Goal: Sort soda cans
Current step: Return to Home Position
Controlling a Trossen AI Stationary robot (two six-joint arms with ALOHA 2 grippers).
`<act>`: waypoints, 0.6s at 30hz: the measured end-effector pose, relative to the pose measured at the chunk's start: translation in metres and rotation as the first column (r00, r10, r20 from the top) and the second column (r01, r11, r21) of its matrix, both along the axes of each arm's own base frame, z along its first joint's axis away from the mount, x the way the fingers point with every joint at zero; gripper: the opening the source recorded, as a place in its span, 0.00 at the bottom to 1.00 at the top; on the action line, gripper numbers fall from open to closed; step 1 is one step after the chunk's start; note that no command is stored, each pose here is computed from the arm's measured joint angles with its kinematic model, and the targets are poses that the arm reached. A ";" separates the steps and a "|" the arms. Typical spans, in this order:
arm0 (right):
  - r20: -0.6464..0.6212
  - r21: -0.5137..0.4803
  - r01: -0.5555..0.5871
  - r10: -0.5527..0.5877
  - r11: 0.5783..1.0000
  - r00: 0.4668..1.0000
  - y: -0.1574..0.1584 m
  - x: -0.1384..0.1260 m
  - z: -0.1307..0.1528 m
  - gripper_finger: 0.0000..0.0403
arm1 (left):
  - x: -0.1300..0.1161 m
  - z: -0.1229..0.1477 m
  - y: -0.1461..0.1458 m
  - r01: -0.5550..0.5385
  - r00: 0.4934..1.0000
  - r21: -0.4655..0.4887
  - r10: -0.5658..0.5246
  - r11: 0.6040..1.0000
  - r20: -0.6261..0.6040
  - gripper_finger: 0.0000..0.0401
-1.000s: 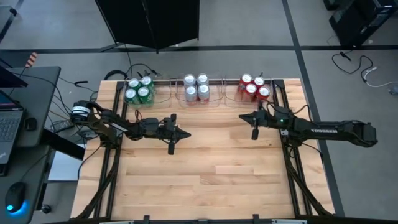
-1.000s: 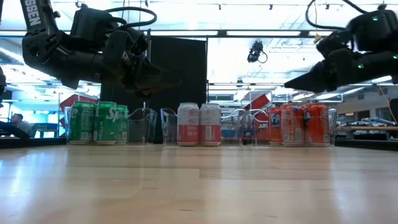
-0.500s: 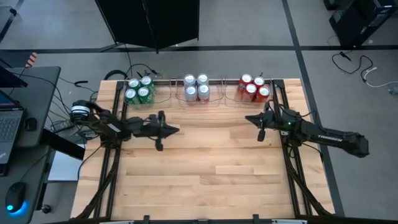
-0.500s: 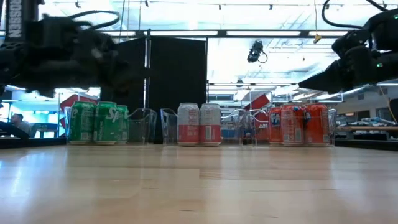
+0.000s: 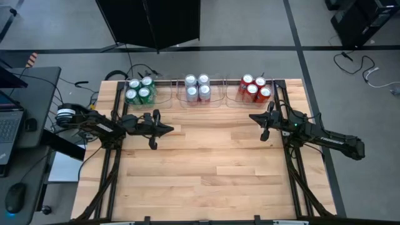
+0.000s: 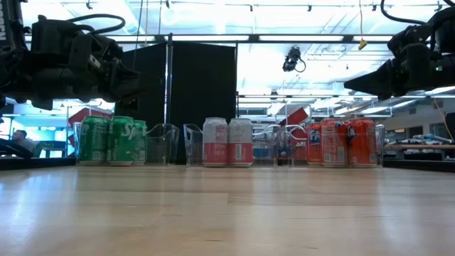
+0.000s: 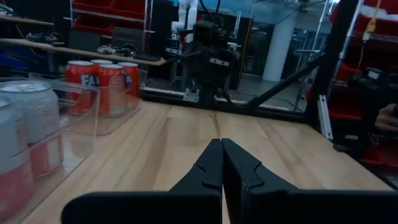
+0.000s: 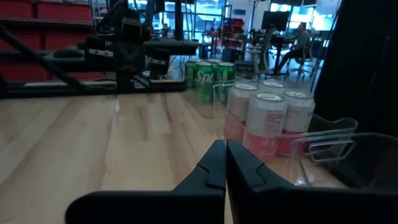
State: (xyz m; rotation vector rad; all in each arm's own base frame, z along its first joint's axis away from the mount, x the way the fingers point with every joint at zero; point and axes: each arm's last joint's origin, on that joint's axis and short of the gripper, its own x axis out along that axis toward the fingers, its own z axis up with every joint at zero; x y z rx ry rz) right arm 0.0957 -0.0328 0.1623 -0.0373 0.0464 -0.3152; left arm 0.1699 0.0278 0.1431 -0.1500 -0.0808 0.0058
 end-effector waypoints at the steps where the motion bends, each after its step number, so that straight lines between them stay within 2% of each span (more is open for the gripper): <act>1: -0.003 0.002 -0.002 0.002 1.000 1.000 0.000 0.000 0.000 0.00 | 0.000 0.000 0.001 -0.001 1.000 0.003 0.001 1.000 -0.005 0.00; 18: -0.041 0.003 -0.004 0.004 1.000 0.999 0.001 0.002 -0.003 0.00 | -0.009 0.012 0.001 -0.022 1.000 0.090 0.021 0.996 0.006 0.00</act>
